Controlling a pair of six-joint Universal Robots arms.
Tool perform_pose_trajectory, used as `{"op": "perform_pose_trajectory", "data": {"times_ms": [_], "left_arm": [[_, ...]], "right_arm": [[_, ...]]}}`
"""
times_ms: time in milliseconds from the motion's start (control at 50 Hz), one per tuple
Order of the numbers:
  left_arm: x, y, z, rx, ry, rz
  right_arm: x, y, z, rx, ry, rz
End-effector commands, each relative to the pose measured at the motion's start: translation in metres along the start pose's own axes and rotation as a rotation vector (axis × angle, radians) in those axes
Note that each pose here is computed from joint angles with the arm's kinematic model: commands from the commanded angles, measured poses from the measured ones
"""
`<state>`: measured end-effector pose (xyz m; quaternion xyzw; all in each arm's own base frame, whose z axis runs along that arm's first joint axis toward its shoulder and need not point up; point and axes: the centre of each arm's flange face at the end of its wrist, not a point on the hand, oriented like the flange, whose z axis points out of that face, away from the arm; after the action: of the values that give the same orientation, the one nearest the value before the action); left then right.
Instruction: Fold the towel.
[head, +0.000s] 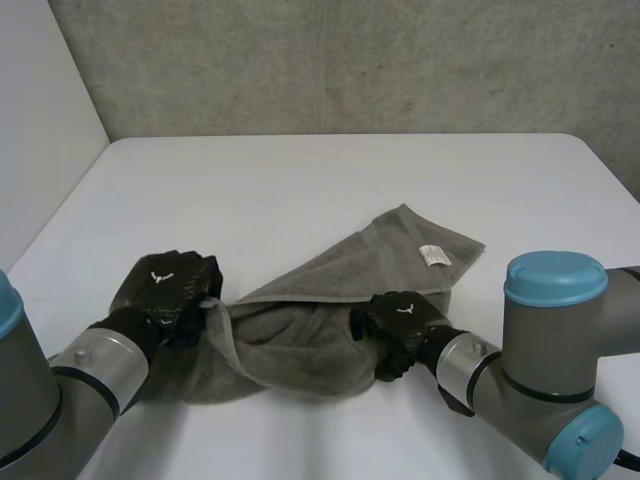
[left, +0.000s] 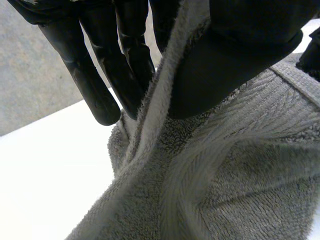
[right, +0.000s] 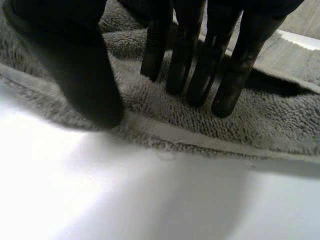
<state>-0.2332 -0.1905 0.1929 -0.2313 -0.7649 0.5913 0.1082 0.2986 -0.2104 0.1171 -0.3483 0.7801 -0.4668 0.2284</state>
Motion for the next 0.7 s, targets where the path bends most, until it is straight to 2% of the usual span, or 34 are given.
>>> {"op": "perform_pose_trajectory", "data": {"times_ms": [20,180,380,700], "left_arm": [[-0.002,-0.007,-0.002,0.054,-0.014,0.002],[-0.009,-0.006,-0.001,0.056,-0.040,-0.004],[-0.013,0.003,-0.002,0.029,-0.048,-0.012],[-0.007,-0.012,-0.014,0.101,-0.029,0.000]], "right_arm": [[-0.003,-0.001,0.001,0.029,-0.002,0.008],[0.010,-0.015,0.001,0.094,0.097,-0.006],[0.015,-0.050,-0.005,0.289,0.186,-0.059],[-0.003,-0.031,0.002,0.203,0.134,-0.083]]}}
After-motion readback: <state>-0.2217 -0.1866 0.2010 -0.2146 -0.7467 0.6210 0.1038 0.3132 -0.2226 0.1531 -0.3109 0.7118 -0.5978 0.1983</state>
